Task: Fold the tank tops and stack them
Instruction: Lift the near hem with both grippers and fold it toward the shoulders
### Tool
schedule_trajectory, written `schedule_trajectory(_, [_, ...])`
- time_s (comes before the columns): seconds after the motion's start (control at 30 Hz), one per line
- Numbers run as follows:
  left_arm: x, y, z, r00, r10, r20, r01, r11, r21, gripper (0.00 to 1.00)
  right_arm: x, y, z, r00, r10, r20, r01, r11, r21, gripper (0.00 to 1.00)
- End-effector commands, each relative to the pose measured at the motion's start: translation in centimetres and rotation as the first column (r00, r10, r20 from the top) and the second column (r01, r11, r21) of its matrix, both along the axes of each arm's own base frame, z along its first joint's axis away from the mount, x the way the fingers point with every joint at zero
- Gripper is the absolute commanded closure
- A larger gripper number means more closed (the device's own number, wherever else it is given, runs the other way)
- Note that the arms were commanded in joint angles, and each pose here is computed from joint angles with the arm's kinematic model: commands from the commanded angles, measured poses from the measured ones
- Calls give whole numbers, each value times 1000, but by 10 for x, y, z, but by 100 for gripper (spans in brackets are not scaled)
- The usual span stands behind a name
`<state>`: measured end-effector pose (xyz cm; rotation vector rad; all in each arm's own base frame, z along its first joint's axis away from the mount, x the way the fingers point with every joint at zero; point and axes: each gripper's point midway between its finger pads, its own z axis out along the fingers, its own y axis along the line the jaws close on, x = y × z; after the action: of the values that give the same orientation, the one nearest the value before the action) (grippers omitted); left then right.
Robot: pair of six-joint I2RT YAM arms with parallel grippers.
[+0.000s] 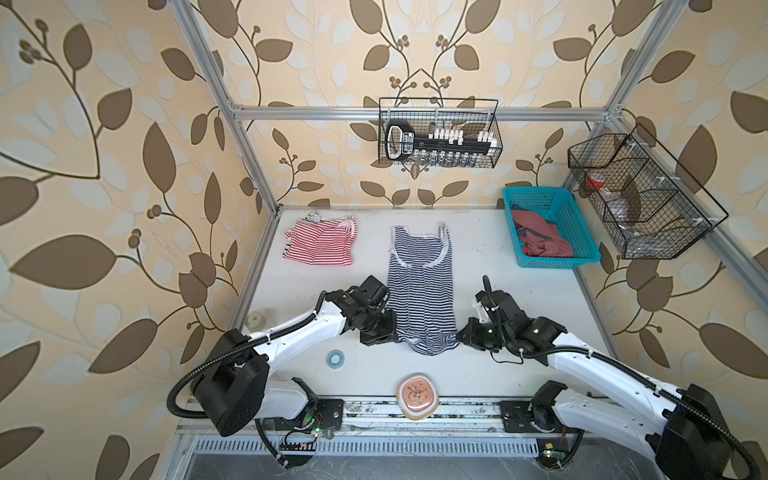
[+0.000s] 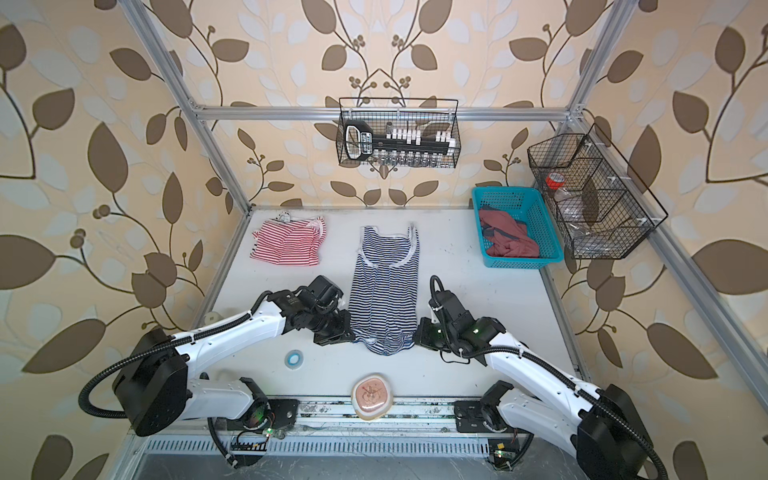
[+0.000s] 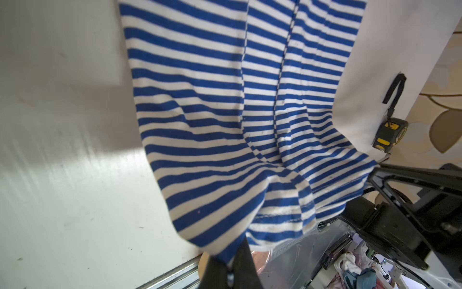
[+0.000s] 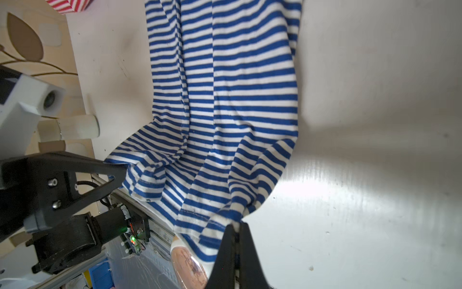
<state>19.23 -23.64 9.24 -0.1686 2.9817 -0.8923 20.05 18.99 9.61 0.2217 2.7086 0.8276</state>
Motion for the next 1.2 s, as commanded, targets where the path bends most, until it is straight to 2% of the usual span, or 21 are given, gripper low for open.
schedule_trajectory(0.0, [17, -3, 13, 999, -12, 53, 10, 999, 31, 100, 12, 2, 12, 999, 47, 24, -46, 999, -21, 100])
schedule_trajectory(0.2, [48, -4, 28, 996, 6, 88, -8, 1000, 27, 100, 39, 5, 20, 997, 71, 33, -71, 997, -22, 100])
schedule_trajectory(0.6, [108, 4, 32, 996, 48, 71, -48, 999, 11, 100, 93, 8, 30, 995, 88, 49, -87, 996, -15, 100])
schedule_trajectory(1.17, [164, 4, 38, 996, 45, 73, -45, 999, 1, 100, 138, -4, 24, 996, 89, 31, -89, 996, -14, 100])
